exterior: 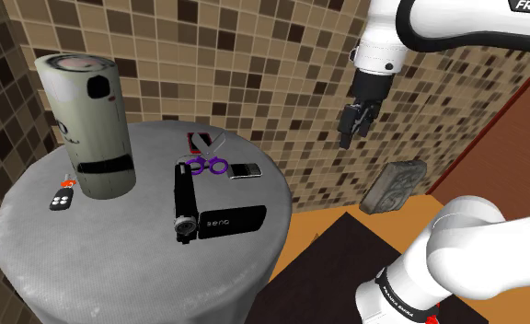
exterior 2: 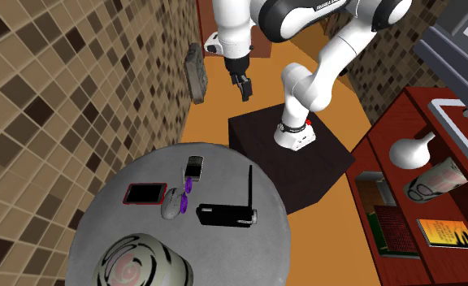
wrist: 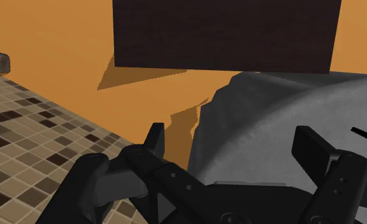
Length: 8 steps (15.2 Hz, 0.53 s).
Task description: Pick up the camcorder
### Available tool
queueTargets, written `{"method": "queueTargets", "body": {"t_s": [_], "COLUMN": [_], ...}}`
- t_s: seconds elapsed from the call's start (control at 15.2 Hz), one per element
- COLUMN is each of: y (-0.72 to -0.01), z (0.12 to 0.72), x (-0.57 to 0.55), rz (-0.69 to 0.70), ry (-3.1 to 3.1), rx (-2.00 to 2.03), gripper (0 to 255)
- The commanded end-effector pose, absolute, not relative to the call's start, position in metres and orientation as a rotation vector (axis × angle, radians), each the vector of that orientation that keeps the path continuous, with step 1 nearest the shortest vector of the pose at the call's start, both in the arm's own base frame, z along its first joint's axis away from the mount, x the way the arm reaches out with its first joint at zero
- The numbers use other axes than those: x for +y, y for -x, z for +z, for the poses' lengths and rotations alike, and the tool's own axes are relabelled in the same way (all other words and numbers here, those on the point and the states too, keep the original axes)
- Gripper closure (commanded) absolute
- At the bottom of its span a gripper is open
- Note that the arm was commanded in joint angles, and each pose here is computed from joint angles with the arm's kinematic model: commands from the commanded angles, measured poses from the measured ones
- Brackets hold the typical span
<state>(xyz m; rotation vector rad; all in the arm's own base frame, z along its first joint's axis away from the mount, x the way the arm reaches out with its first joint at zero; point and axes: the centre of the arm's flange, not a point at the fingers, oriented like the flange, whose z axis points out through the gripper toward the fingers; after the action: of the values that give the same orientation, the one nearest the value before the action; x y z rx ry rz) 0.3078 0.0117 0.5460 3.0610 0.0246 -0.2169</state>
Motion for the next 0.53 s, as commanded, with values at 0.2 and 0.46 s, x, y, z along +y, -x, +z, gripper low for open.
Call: {"method": "queueTargets", "body": {"t_s": [0.2,0.46], "y": [-0.318,-0.334], "z": [0.533,0.517], "x": [0.046,0.091], "rz": [-0.213,-0.208], "ry": [-3.070,-3.080], "rx": [-0.039,-0.124], "gripper": [0,0]}}
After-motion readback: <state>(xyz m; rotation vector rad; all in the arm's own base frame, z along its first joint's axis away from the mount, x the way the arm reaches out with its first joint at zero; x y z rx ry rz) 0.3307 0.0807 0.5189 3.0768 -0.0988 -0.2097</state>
